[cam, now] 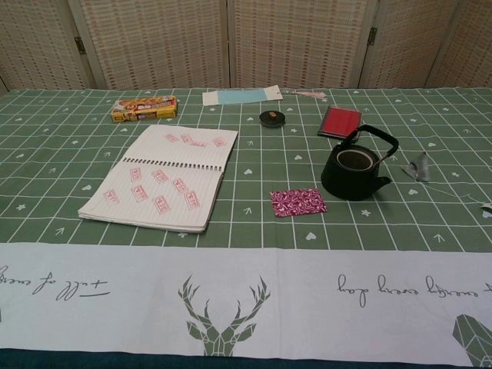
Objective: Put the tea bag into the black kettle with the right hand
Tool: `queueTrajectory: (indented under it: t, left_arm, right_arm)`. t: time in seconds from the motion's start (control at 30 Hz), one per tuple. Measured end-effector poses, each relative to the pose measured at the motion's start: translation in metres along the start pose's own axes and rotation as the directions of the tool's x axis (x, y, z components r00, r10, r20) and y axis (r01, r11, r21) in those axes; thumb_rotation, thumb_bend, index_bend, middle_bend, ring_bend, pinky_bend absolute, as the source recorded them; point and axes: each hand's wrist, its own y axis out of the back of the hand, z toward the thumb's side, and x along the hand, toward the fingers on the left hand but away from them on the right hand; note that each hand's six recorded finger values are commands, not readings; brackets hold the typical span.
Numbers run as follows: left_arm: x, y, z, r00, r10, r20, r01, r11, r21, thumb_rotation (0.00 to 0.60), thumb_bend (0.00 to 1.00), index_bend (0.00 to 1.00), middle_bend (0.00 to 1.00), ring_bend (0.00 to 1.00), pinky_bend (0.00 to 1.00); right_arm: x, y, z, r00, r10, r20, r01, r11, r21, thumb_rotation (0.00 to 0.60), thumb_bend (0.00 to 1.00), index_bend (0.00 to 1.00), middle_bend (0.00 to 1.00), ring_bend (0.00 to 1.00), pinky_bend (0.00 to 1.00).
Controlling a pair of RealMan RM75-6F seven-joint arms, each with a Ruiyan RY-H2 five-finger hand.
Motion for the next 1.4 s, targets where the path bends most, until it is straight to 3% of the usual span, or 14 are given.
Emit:
queueTrajectory:
  t: [0.33,0.53,0.8,0.93,1.4]
  left_arm:
    - [0.000,0.000,0.001,1.000,0.001,0.002,-0.001,1.000,0.001,0.600,0.33,0.00,0.05,0.10,0.07]
    - [0.003,-0.002,0.000,1.000,-0.013,0.003,0.013,1.000,-0.004,0.600,0.33,0.00,0.05,0.10,0.07]
    - [0.001,-0.001,0.002,1.000,-0.008,0.008,0.008,1.000,-0.009,0.600,0.33,0.00,0.05,0.10,0.07]
    - [0.004,-0.003,-0.001,1.000,-0.016,-0.004,0.015,1.000,-0.007,0.600,0.33,0.00,0.05,0.10,0.07]
    - [0.003,-0.001,-0.001,1.000,-0.013,-0.003,0.013,1.000,-0.008,0.600,0.33,0.01,0.06,0.10,0.07]
  right_arm:
    - [0.001,-0.001,0.001,1.000,0.004,-0.011,-0.004,1.000,0.008,0.600,0.44,0.00,0.00,0.00,0.00]
    - [-0.008,-0.015,0.006,0.999,0.032,-0.024,-0.031,0.998,0.054,0.600,0.44,0.01,0.00,0.00,0.00]
    - [-0.036,-0.037,-0.004,0.998,0.042,-0.051,-0.033,0.986,0.166,0.600,0.44,0.30,0.00,0.00,0.00]
    - [-0.051,-0.052,-0.016,0.997,0.045,-0.060,-0.032,0.978,0.207,0.600,0.44,0.34,0.00,0.00,0.00]
    - [-0.089,-0.101,-0.018,0.996,0.071,-0.051,-0.066,0.992,0.104,0.600,0.45,0.32,0.00,0.00,0.00]
